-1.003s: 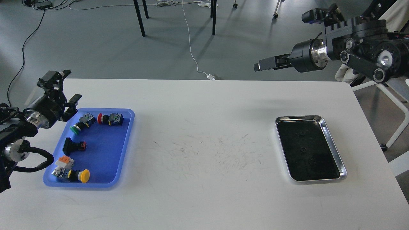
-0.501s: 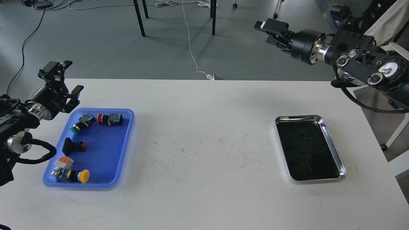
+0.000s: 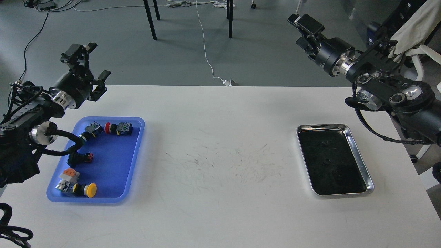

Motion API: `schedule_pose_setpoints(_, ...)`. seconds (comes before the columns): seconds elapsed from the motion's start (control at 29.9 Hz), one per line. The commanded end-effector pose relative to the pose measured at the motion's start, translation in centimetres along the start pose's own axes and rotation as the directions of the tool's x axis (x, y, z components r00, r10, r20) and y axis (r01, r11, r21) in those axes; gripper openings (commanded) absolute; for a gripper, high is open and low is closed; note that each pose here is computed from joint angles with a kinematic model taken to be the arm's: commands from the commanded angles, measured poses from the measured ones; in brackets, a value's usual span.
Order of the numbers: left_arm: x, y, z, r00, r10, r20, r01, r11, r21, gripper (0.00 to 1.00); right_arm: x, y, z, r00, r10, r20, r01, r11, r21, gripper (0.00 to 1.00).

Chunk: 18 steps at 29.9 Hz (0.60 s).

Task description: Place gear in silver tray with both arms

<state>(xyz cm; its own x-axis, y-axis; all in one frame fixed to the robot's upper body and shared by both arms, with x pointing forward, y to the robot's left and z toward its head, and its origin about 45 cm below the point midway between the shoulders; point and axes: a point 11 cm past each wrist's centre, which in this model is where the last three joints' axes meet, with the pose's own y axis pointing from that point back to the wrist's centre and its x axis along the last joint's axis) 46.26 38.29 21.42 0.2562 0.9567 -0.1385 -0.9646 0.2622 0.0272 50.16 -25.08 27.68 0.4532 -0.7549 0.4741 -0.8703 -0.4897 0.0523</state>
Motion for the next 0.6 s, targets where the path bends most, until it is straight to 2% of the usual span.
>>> schedule_pose_setpoints(0.0, -0.7, -0.6, 0.5, 1.0, -0.015, 0.001, 0.015, 1.0, -0.01, 0.99, -0.2, 0.8, 1.3, 0.981, 0.06, 0.183, -0.061, 0.998, -0.001, 0.99)
schedule_pose_setpoints(0.1, -0.9, -1.0, 0.7, 1.0, -0.014, -0.008, 0.014, 1.0, -0.008, 0.99, -0.1, 1.1, 2.0, 0.915, 0.131, 0.383, -0.139, 0.99, -0.006, 0.99)
schedule_pose_setpoints(0.2, -2.5, -1.8, 0.0, 0.999, -0.037, -0.028, 0.037, 0.999, -0.006, 0.99, 0.2, 1.0, 1.7, 0.872, 0.163, 0.462, -0.182, 0.983, -0.005, 0.99)
schedule_pose_setpoints(0.3, -2.3, -2.0, 0.6, 0.999, -0.029, -0.044, 0.027, 0.999, -0.026, 0.99, -0.9, 0.2, 0.7, 0.852, 0.137, 0.504, -0.164, 0.986, 0.009, 0.99)
schedule_pose_setpoints(0.4, -2.2, -2.1, 1.2, 0.998, -0.022, -0.064, 0.019, 0.999, -0.044, 0.99, -2.1, -0.6, 1.1, 0.812, 0.169, 0.558, -0.16, 0.985, -0.066, 0.99)
schedule_pose_setpoints(0.57, -2.0, -2.4, 0.9, 0.998, -0.016, -0.059, 0.019, 0.998, 0.053, 0.99, -4.2, -1.1, 2.3, 0.762, 0.197, 0.617, -0.119, 0.979, -0.165, 0.99)
